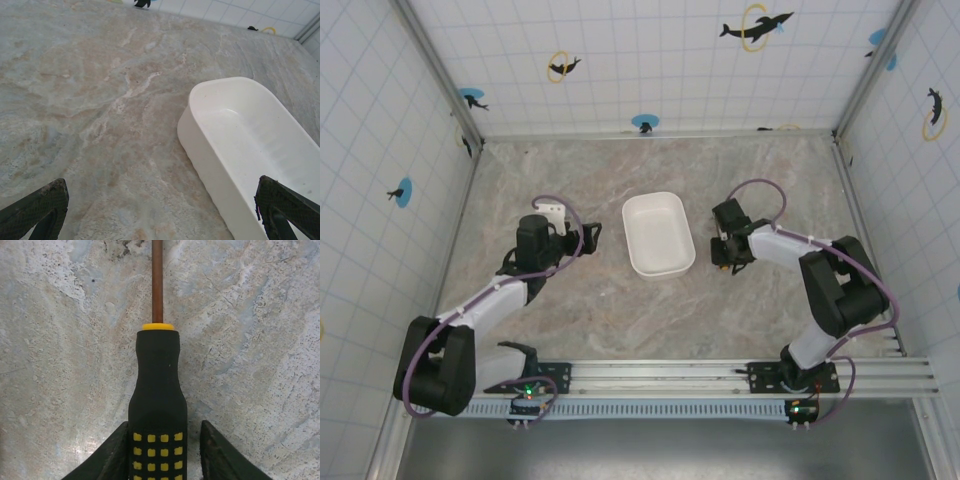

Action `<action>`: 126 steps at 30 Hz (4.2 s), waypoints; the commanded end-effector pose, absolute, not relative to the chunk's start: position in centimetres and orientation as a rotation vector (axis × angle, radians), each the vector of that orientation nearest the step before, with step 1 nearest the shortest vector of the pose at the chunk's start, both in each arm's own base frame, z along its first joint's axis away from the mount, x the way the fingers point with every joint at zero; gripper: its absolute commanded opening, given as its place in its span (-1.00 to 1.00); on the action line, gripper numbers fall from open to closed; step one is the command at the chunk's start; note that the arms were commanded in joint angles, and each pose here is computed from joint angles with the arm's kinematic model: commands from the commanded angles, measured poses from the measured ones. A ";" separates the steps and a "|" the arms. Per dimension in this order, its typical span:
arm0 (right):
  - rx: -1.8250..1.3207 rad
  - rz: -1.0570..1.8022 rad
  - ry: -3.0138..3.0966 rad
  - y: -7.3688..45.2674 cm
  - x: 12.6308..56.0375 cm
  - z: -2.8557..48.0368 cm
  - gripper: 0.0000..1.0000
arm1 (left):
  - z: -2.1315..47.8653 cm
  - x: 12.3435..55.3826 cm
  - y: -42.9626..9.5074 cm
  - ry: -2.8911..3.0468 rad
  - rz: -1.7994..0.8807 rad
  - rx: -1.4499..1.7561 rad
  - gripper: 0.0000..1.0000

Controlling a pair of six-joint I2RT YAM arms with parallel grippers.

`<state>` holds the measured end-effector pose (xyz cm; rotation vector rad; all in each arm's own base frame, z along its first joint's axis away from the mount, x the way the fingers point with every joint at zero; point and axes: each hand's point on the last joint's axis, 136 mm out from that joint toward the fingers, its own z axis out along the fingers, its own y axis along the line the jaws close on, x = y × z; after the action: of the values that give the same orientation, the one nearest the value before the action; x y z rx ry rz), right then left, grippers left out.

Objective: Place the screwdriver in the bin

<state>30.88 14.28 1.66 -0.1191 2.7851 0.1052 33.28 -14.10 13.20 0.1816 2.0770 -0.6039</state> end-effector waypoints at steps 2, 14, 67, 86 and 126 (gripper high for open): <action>-0.133 0.105 2.784 14.8 31.4 2.1 -0.34 | 13.8 33.2 -14.2 2.070 -0.599 0.181 0.95; -0.162 0.139 2.765 15.2 31.9 3.7 -0.76 | 14.0 33.0 -14.0 2.068 -0.588 0.186 0.95; -0.264 0.325 2.616 30.0 30.8 7.0 -0.88 | 13.9 33.3 -13.4 2.061 -0.514 0.211 0.95; -0.286 0.269 2.700 30.4 30.5 3.2 -0.56 | 13.6 33.4 -13.1 2.068 -0.497 0.211 0.95; -0.475 0.194 2.230 16.5 35.5 18.6 0.34 | 21.6 36.0 -6.2 1.775 0.026 0.094 0.95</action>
<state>33.69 18.99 17.72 -0.5071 2.3417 0.1817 35.70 -8.18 20.13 0.1288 1.8426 -0.1306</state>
